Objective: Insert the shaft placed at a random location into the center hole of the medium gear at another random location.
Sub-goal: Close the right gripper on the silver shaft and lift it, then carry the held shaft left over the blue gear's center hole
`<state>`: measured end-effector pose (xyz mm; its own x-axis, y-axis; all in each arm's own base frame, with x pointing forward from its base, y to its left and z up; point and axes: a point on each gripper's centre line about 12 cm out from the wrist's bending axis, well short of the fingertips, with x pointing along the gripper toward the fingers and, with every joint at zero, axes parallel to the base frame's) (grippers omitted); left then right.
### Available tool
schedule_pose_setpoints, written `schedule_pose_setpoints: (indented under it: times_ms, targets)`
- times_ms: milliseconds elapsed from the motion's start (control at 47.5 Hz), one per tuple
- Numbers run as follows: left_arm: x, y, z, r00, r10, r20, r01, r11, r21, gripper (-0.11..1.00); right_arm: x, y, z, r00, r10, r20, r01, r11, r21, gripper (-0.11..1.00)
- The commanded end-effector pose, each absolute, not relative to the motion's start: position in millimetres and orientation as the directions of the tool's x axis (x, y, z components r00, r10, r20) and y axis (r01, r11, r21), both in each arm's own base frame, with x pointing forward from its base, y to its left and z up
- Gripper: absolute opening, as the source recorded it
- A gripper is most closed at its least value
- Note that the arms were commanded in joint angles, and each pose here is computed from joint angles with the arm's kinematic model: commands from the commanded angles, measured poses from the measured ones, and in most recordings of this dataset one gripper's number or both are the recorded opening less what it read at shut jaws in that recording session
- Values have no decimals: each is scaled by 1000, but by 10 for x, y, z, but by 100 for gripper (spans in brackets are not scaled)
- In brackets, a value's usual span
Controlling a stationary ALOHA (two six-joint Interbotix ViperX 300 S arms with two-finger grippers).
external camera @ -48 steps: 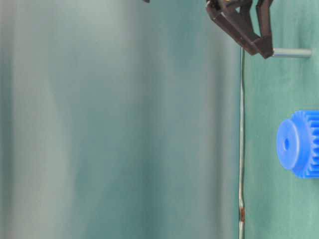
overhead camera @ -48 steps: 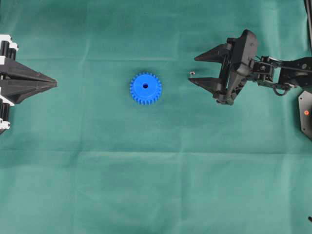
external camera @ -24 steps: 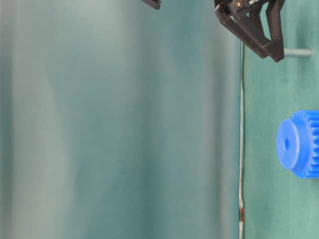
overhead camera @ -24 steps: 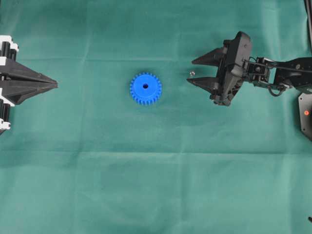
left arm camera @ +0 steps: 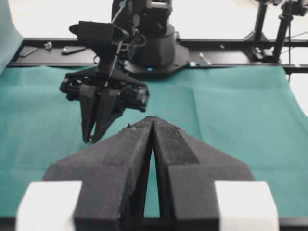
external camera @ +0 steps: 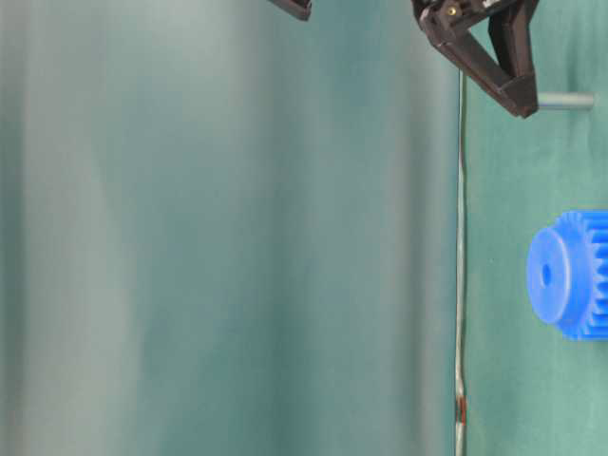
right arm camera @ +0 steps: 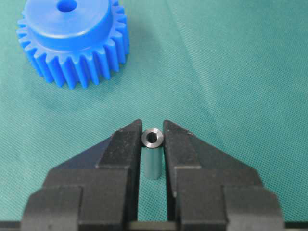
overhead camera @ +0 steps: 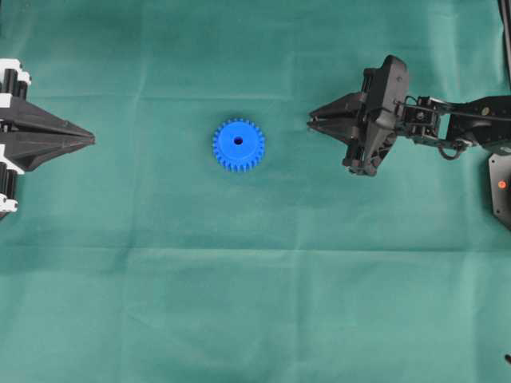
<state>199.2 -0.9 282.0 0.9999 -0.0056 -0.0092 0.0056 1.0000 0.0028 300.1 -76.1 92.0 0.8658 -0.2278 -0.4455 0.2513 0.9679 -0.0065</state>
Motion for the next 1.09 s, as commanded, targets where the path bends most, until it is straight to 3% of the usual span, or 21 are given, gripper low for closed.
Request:
schedule_pose_setpoints:
  times_ms: [0,274,821,1073]
  targets:
    - [2018,-13,2873,1000,-7,0,7,1000,3,0,3063,-761,1008,881,-226,-415,241,970,-18,14]
    - [2018,-10,2871,1000,-6,-2,6,1000,4,0,3045,-761,1259,883,-228,-411,245,970,-13,14]
    - [2018,-10,2869,1000,-6,-3,6,1000,3,0,2952,-716,2116,902,-222,-371,236,972,-8,14]
    - [2015,-9,2867,1000,-6,-6,6,1000,3,0,2914,-702,2142,900,-219,-377,234,972,-8,14]
